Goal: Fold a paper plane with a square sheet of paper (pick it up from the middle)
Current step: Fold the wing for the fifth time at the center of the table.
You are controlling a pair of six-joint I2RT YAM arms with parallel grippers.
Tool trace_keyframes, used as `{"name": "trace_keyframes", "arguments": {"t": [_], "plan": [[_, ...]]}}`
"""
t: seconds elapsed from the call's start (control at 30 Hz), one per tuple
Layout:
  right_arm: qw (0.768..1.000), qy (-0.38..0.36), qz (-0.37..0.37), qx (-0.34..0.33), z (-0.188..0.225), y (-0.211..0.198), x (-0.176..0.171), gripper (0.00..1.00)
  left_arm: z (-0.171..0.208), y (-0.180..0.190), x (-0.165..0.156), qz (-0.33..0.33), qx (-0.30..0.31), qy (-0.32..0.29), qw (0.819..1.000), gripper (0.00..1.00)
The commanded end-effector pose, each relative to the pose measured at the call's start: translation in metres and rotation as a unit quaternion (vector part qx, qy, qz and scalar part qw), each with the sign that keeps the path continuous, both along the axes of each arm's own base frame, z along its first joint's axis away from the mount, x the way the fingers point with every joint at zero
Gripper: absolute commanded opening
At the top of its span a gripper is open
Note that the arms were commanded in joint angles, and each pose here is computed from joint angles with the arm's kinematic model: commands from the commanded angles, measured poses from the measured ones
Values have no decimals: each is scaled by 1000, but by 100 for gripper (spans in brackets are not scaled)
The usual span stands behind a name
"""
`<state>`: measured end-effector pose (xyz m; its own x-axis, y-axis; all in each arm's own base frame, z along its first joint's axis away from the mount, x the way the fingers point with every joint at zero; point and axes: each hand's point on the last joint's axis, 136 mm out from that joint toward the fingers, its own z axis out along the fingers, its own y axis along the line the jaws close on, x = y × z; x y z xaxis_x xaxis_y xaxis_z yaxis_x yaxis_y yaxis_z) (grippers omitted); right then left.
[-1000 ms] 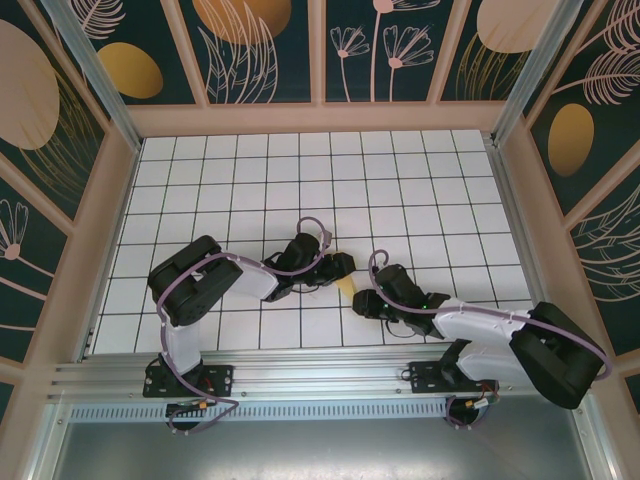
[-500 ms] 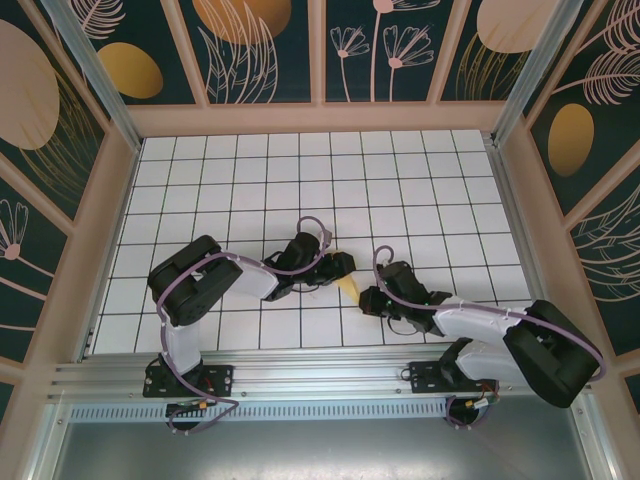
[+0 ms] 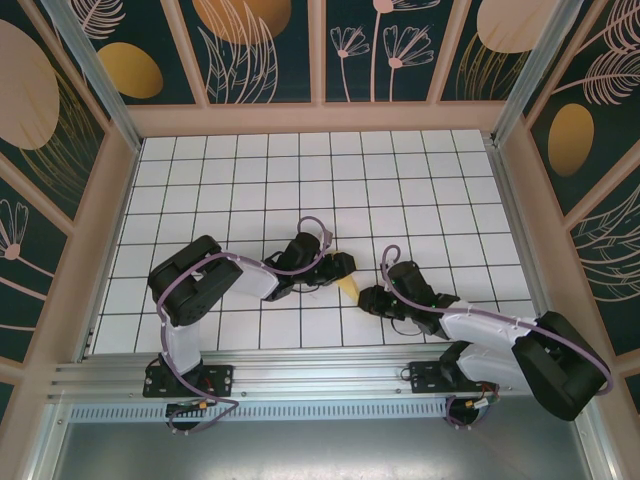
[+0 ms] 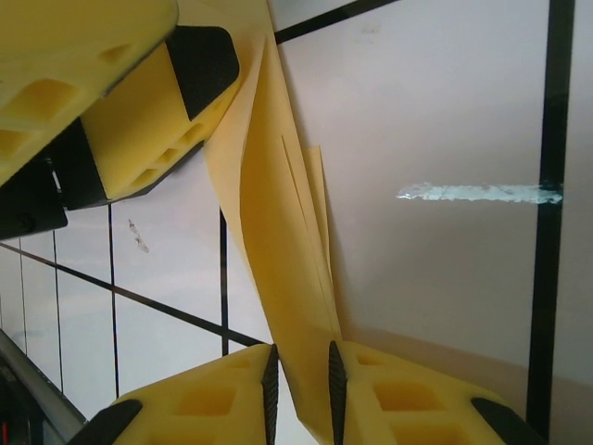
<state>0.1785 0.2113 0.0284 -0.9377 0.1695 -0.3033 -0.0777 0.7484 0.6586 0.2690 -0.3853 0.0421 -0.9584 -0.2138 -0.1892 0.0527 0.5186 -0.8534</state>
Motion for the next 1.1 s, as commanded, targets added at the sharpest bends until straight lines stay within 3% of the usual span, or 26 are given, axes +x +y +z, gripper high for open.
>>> {"name": "trace_keyframes", "arguments": {"t": [0.0,0.27,0.47,0.73,0.97,1.07], "plan": [[1000,20,8,-6,-8,-5,-10,28,-5,-4,2,-6,8,-2,1000,49],[998,30,-4,-53,-20,-19,-11,29,-5,-5,2,-9,7,-1,1000,49],[999,37,21,-28,-18,-7,-14,28,-5,-5,2,-8,6,0,1000,49],[998,55,22,-33,-24,-6,-16,7,-5,-5,2,-8,5,0,1000,49],[997,63,35,9,-16,6,-20,0,-5,-5,1,-10,6,0,1000,49],[997,74,21,-1,-21,1,-21,1,-6,-4,1,-9,8,1,1000,49]]}}
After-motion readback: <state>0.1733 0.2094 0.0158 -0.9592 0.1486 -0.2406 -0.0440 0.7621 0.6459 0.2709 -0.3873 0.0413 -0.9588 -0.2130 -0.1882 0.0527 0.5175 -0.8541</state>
